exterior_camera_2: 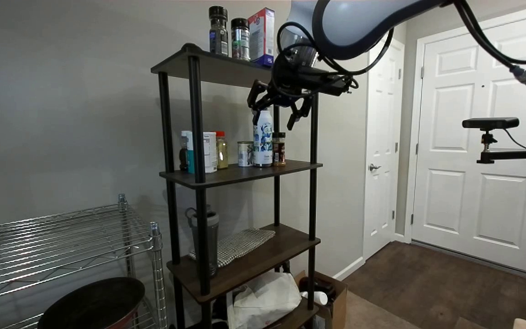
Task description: Put the spice bottle on the top shelf
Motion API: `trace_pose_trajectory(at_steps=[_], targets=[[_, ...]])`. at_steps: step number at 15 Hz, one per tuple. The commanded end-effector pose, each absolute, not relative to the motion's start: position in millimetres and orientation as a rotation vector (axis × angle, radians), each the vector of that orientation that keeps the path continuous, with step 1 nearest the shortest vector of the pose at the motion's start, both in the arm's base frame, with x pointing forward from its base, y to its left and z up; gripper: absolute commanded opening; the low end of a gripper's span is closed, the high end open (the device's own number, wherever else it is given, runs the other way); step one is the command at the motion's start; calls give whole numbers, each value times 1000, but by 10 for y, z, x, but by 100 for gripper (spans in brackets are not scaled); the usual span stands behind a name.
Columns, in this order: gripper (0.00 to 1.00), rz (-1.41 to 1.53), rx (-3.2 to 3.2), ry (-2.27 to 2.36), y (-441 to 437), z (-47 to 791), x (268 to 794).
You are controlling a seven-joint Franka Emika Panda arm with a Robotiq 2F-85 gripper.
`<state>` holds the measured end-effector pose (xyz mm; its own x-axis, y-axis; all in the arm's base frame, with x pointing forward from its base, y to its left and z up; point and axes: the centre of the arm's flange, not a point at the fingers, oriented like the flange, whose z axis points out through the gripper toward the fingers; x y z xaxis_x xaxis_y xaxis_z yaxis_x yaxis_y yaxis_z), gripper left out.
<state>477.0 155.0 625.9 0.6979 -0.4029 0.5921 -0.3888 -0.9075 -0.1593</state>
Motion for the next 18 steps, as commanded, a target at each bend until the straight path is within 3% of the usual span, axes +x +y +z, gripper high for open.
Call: trace_pose_trajectory(at_steps=[1, 18], targets=[[100, -1169, -2863, 794, 1572, 6187, 4742], [100, -1203, -2860, 830, 1565, 6244, 4777]])
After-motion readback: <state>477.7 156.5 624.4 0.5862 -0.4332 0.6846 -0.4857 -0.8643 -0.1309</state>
